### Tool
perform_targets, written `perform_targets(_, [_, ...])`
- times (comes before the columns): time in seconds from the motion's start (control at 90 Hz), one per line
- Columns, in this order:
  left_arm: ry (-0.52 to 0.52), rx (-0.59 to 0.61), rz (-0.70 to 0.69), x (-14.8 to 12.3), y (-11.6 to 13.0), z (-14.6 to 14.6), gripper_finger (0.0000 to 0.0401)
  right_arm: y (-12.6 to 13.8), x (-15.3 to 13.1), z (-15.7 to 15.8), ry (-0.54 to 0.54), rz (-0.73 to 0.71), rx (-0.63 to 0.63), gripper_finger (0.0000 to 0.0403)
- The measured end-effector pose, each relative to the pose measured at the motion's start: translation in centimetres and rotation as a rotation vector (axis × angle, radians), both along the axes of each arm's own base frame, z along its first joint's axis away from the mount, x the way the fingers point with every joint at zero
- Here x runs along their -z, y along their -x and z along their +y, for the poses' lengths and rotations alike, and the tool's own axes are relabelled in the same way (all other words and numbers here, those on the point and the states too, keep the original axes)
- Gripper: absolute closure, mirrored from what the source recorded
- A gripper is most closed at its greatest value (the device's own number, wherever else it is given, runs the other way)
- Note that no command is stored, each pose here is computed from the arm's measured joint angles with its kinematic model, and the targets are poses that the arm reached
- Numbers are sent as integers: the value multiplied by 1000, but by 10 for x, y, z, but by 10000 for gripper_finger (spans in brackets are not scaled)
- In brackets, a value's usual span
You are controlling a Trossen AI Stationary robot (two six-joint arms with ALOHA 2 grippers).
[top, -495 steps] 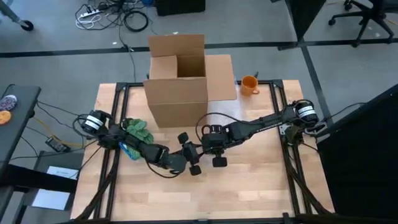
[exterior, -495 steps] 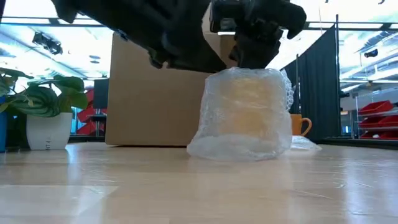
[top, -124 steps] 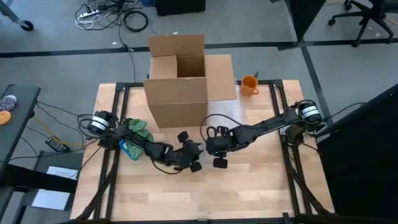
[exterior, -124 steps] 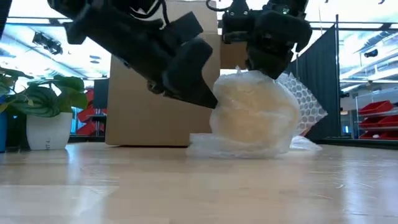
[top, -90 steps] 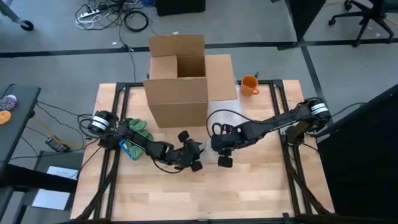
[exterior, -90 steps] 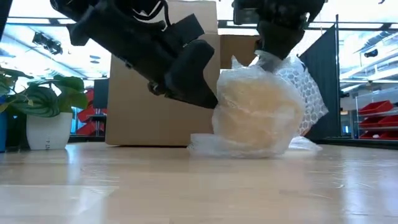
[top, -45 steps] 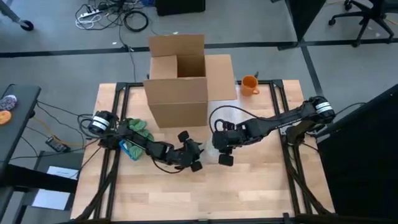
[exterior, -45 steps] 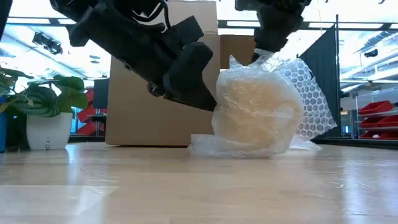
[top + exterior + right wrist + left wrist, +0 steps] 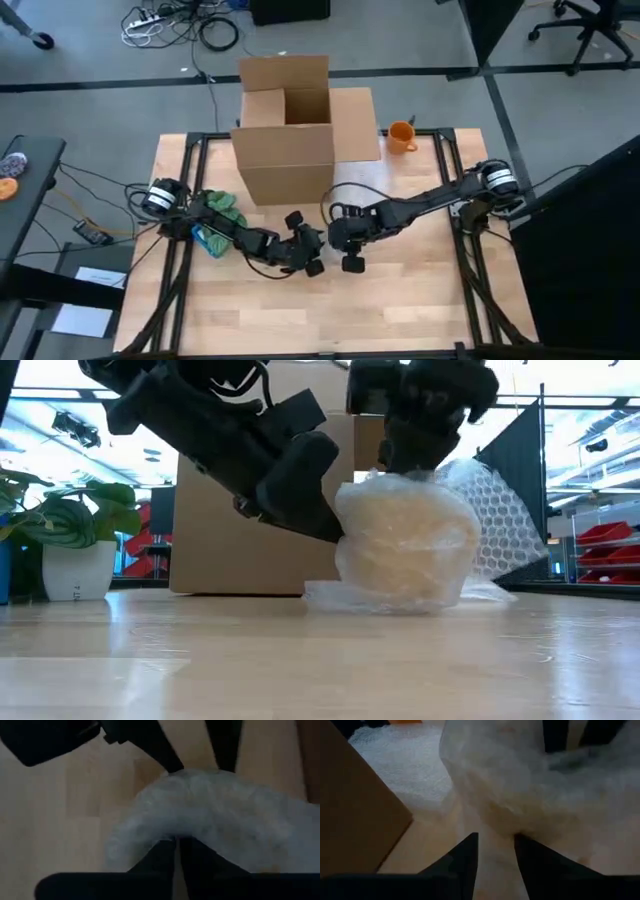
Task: Wrap mug
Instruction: Wrap the yellow mug with the bubble wrap
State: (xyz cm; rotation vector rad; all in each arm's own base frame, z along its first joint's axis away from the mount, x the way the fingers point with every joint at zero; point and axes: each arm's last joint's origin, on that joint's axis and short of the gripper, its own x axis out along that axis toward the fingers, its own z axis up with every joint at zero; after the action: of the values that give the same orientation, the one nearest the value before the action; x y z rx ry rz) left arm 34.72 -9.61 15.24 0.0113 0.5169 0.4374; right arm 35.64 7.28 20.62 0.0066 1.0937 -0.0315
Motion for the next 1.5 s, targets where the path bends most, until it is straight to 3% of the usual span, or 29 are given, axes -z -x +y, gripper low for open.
perform_targets(0.167, [18,-6,-15,-1,0,-1,284,-5,28,0,10,111,1,402])
perform_targets(0.333, [25,-9,-22,-1,-1,-1,284,-7,32,1,13,121,-3,403])
perform_targets(0.978, [26,-9,-24,-2,-1,-1,284,33,-63,-8,-41,-108,18,403])
perform_targets(1.111, [25,-9,-19,-1,0,-1,284,46,-77,-12,-6,-116,7,403])
perform_targets(1.311, [24,-11,-7,0,0,0,284,63,-80,-22,160,-62,110,403])
perform_targets(1.5, [24,-11,-9,0,0,-1,284,55,-59,-23,159,-41,118,403])
